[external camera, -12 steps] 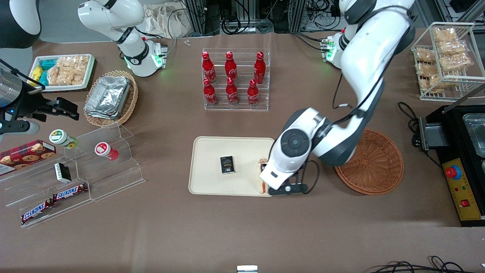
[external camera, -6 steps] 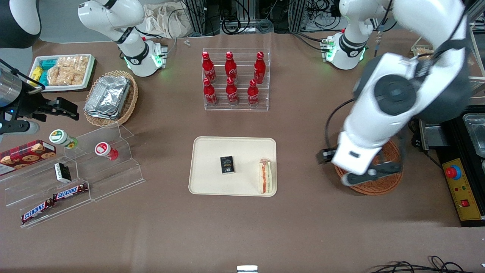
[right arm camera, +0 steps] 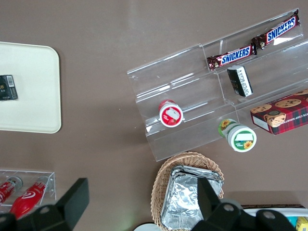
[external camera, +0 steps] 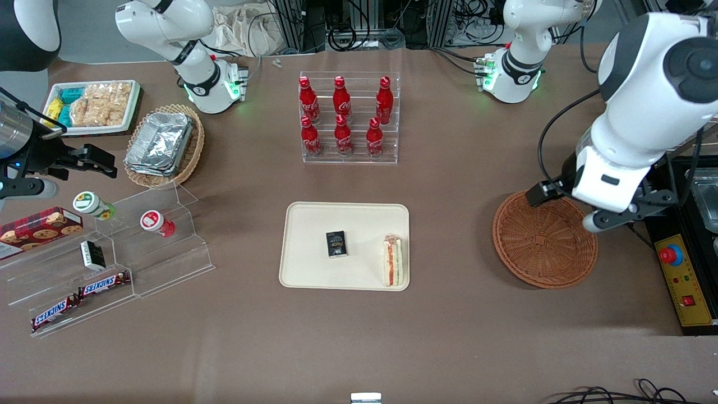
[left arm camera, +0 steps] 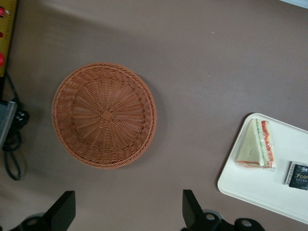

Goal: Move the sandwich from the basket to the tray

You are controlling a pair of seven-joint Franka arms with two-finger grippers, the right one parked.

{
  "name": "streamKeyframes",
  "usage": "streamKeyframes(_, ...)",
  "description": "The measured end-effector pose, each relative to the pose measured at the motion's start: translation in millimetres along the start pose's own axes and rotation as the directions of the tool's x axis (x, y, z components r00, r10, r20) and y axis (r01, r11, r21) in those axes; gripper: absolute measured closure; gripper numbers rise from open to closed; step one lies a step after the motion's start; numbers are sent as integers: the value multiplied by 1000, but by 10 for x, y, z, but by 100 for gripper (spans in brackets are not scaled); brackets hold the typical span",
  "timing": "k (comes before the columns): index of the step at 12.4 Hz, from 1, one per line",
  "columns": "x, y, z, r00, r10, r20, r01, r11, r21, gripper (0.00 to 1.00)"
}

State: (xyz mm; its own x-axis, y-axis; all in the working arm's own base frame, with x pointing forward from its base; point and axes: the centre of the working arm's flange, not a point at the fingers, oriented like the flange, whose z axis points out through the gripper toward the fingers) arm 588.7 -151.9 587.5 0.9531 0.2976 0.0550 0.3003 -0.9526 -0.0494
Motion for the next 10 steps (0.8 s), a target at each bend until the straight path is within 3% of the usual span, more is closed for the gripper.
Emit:
streamKeyframes(4,30,-360,-106,999,49,-15,-48,999,14,0)
streamKeyframes(8,297,-1183,-185,993,115,-4,-115,993,-41,0)
streamKeyframes(10,352,-1294,-191,993,121,-4,-121,990,-66,0)
